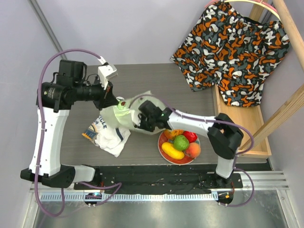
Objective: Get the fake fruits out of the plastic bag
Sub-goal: Take out the fake fruit from the plastic bag.
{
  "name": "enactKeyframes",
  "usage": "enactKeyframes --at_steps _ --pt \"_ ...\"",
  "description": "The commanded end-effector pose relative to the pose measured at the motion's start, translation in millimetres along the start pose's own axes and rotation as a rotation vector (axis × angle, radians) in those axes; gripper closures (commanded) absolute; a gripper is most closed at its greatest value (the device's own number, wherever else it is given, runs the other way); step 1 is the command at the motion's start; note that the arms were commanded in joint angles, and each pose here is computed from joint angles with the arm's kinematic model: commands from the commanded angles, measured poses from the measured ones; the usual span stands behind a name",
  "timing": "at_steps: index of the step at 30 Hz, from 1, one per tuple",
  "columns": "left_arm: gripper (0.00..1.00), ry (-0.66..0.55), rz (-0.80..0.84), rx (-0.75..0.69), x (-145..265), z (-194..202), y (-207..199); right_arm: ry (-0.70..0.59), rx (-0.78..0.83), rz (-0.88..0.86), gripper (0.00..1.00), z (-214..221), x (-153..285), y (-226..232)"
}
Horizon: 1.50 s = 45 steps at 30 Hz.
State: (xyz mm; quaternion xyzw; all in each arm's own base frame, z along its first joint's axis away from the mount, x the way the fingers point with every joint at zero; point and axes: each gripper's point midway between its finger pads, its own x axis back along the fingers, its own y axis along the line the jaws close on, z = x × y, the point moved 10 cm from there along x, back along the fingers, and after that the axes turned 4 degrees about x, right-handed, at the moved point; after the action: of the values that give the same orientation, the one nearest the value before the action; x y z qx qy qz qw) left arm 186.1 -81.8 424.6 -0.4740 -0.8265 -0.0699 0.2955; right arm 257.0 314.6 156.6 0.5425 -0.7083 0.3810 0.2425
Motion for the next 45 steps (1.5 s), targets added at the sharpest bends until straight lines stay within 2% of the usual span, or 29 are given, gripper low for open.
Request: enactKeyframes --at_steps 1,2,5,7,10,15,21,25,30,36,42,45 --pt "1.0 0.0 0.009 0.023 51.1 16.3 -48.8 -0.172 0.121 -0.053 0.53 -36.5 56.9 30.3" --pt "1.0 -0.013 -0.001 -0.003 55.6 20.9 -53.8 -0.181 0.123 -0.039 0.53 -40.6 59.9 26.9" --pt "1.0 0.055 0.028 0.029 43.9 44.2 -51.5 -0.165 0.182 0.009 0.54 -48.0 55.0 15.9" --pt "1.0 0.126 0.064 0.078 31.7 61.9 -47.7 -0.137 0.199 0.003 0.54 -48.5 41.4 13.5" --pt "1.0 0.255 0.044 0.098 23.9 90.8 -42.5 -0.164 0.184 -0.004 0.54 -60.8 37.1 8.7" --pt "1.0 0.443 -0.12 -0.017 34.7 132.3 -36.6 -0.199 0.173 -0.055 0.54 -72.2 27.6 8.3" --pt "1.0 0.593 -0.289 -0.158 52.3 169.3 -35.7 -0.233 0.156 -0.184 0.48 -79.9 11.4 16.0" --pt "1.0 0.603 -0.344 -0.177 59.3 178.2 -40.0 -0.2 0.114 -0.085 0.38 -83.6 0.7 15.7" --pt "1.0 0.57 -0.303 -0.115 53.2 173.7 -41.4 -0.102 0.076 0.146 0.27 -70.6 -9.0 4.9" --pt "1.0 0.568 -0.273 -0.087 48.2 172.4 -40.3 -0.005 0.059 0.25 0.14 -45.3 -34.6 5.7" --pt "1.0 0.56 -0.282 -0.091 50.0 171.8 -41.3 0.084 0.05 0.299 0.11 -23.2 -55.5 -2.1" --pt "1.0 0.558 -0.266 -0.082 47.6 172.2 -41.1 0.078 0.053 0.271 0.27 -22.4 -56.4 -6.4"
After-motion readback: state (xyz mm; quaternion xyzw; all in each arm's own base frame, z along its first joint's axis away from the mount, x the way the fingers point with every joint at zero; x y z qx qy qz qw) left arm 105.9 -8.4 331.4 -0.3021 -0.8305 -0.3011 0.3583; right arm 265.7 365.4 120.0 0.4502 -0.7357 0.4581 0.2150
